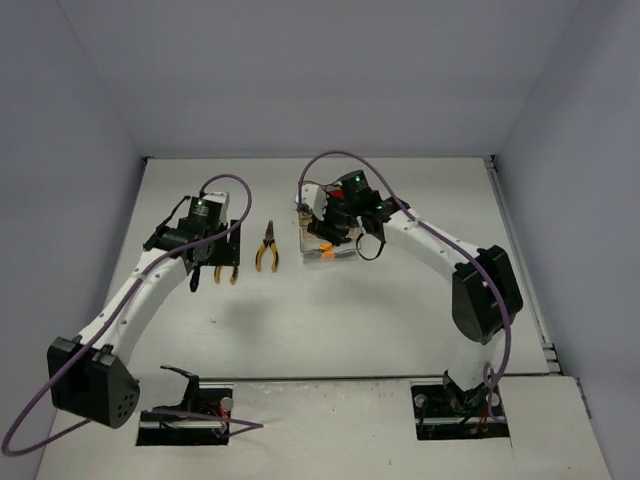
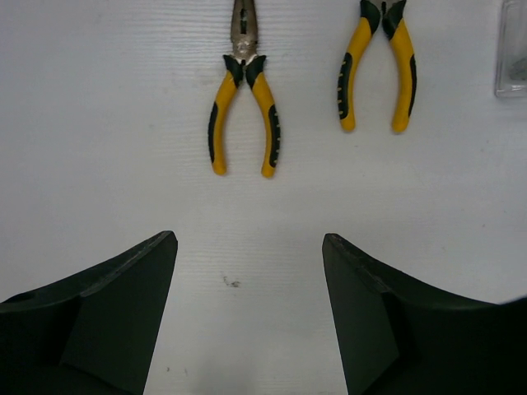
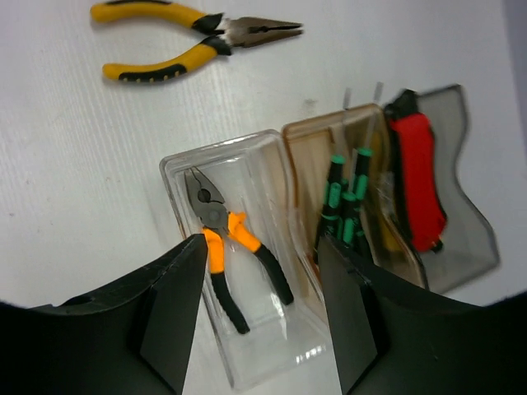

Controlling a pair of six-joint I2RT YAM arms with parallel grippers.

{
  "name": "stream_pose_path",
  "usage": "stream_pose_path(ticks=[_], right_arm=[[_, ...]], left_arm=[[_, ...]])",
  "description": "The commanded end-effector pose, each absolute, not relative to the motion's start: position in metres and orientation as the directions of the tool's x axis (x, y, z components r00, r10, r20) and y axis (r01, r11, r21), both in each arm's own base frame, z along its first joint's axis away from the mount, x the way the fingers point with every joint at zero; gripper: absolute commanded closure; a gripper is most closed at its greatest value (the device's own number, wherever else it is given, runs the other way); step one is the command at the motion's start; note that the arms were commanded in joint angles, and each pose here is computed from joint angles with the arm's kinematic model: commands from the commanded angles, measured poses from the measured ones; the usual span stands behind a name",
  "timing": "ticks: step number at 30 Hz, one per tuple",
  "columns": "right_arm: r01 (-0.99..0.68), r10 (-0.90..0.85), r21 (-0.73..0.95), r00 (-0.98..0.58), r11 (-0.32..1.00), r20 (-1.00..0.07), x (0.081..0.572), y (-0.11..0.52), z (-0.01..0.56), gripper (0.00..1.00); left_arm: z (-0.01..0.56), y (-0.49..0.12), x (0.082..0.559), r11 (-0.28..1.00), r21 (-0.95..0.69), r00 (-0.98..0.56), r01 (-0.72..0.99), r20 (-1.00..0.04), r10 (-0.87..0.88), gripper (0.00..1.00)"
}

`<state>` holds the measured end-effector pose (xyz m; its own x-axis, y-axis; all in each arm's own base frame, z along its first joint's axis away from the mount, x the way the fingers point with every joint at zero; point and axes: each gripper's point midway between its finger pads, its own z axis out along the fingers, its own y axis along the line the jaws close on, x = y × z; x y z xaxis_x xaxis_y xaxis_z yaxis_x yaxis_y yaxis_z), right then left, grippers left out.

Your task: Sort the tools into containers

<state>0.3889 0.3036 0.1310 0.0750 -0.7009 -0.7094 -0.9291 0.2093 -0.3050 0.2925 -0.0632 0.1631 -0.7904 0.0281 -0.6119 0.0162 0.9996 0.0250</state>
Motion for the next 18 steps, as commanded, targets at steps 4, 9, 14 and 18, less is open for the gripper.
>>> stream_pose_path(ticks=[4,9,14,18], right_arm=[[-0.733,-0.475,-0.226,-0.147,0.641,-0.868,0.369,0.257,0.245,0.43],[-0.604,-0.362,-0.163,-0.223,0.78,-0.905,0.339,0.216,0.259,0.4],[-0.535,-0.291,-0.116,-0.254,0.837,-0.922,0.309,0.188,0.253,0.39],[-0.512,-0.213,-0.049,-0.267,0.857,-0.94,0.289,0.177,0.252,0.38]], left_arm=[[0.199,-0.111,0.346,0.985,-0.169,-0.768,0.041,-0.635,-0.077,0.32],[0.169,-0.137,0.384,0.984,-0.18,-0.838,0.014,-0.538,-0.086,0.32],[0.135,-0.16,0.417,0.985,-0.171,-0.886,0.004,-0.458,-0.076,0.32],[0.109,-0.172,0.434,0.991,-0.134,-0.906,0.009,-0.42,-0.048,0.32]])
